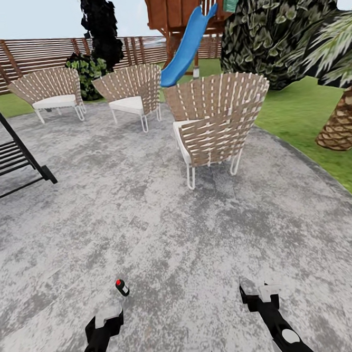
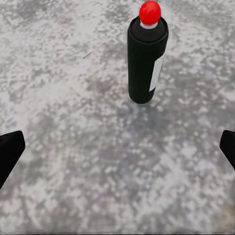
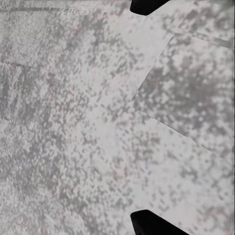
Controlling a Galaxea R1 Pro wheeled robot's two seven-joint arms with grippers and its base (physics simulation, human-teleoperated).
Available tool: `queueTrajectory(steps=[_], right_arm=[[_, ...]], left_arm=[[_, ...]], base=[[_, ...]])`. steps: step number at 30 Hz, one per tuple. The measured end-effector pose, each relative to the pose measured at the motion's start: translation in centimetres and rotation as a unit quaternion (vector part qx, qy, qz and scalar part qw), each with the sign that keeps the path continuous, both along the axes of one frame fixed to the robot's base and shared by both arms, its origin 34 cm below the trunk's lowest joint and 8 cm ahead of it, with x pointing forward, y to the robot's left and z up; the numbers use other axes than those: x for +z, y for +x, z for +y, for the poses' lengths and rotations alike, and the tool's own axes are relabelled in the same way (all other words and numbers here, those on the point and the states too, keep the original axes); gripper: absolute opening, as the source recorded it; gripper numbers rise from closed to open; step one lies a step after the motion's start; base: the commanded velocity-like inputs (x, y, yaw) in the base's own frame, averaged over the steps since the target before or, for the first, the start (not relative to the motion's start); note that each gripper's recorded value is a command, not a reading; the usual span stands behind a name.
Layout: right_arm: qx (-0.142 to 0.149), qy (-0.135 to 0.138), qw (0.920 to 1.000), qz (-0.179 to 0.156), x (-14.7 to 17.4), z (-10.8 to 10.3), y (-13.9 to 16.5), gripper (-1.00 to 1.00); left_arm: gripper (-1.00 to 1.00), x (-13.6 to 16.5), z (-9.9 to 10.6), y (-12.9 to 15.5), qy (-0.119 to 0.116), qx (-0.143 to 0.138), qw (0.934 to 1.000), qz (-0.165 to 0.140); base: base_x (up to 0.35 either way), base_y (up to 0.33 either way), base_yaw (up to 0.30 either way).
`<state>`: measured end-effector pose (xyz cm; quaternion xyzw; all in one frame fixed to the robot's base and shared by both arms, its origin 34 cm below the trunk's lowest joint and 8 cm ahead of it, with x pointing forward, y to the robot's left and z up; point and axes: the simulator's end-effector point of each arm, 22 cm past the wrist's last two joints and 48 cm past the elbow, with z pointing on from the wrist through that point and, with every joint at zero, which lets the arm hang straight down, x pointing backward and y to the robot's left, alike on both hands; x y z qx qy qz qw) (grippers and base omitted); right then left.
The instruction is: Pick up the pesticide atomizer in the garden and spray insectifuge to fully cover both potted plants in the garden.
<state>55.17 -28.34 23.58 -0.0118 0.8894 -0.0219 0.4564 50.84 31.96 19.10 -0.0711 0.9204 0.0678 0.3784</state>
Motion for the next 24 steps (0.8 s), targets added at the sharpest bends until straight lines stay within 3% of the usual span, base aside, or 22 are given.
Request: queueTrajectory(steps=[10, 24], right_arm=[[0.000, 0.000, 0.9999, 0.011, -1.08, 0.01, -0.64, 1.00], [0.000, 0.000, 0.9999, 0.013, -1.18, 0.01, -0.70, 1.00]], left_arm=[[1.00, -0.91, -0.14, -0.59, 0.000, -0.003, 0.9999, 0.010], [1.00, -0.94, 0.02, -0.61, 0.001, -0.001, 1.0000, 0.010]], base=[[0.007, -0.002, 0.000], [0.102, -0.062, 0.000]])
